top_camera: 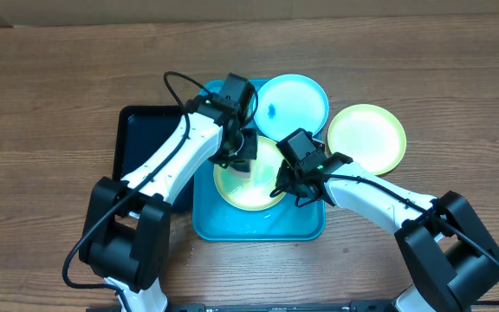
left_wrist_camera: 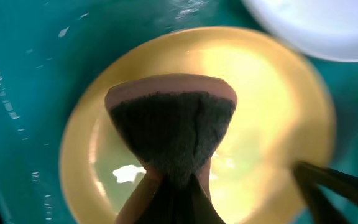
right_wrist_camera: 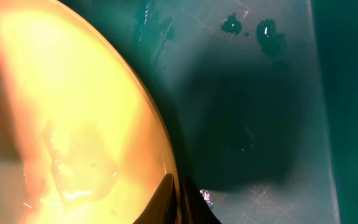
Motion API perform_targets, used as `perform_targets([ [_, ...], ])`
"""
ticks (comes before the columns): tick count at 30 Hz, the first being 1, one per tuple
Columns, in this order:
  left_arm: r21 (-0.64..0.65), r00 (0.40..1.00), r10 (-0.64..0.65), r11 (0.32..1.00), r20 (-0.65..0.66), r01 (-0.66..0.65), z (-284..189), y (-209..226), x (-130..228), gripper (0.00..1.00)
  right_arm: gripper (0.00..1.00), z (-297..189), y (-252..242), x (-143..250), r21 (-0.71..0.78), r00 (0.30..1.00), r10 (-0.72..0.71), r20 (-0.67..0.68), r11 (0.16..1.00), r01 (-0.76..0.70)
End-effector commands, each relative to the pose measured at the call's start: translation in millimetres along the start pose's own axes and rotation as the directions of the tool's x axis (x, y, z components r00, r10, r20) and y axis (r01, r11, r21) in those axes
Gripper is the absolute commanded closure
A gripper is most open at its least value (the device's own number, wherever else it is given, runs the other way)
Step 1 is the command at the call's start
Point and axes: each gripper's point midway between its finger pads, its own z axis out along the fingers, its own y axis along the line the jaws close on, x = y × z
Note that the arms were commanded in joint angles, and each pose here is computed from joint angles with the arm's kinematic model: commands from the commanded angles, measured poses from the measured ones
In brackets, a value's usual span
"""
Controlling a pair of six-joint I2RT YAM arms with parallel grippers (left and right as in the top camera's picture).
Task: Clean dirty plates on tray and stack at the side
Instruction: 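Scrub the yellow plate with the sponge while the right gripper holds its rim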
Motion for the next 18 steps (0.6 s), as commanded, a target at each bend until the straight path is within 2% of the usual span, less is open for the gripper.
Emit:
perform_targets([
  [1,-0.143,1.000,-0.020,0.990,-0.022,0.017,25.5,29.4,11.3,0.95,0.96,0.9,2.9,0.6,-0.003,1.000,-0.006,-0.003,1.000,0.006],
  [4,-0.137,0.997,-0.031,0.990,-0.071,0.021,43.2,31.2,23.0,0.92,0.96,0.9,2.8,0.7,-0.003,1.000,-0.006,-0.003,1.000,0.006],
  [6,-0.108,0.993,-0.035,0.994,-0.113,0.023,51.6,26.9,30.2,0.95,0.96,0.9,2.9,0.6,-0.003,1.000,-0.006,-0.003,1.000,0.006],
  [12,0.110,0.970,0.026,0.994,-0.241,0.001,75.5,-11.1,50.5,0.96,0.96,0.9,3.0,0.5,-0.004,1.000,-0.006,-0.002,1.000,0.006],
  [18,0.264,0.942,0.065,0.964,-0.328,0.025,84.4,-40.4,68.4,0.96,0.96,0.9,3.0,0.5,-0.004,1.000,-0.006,-0.002,1.000,0.006],
])
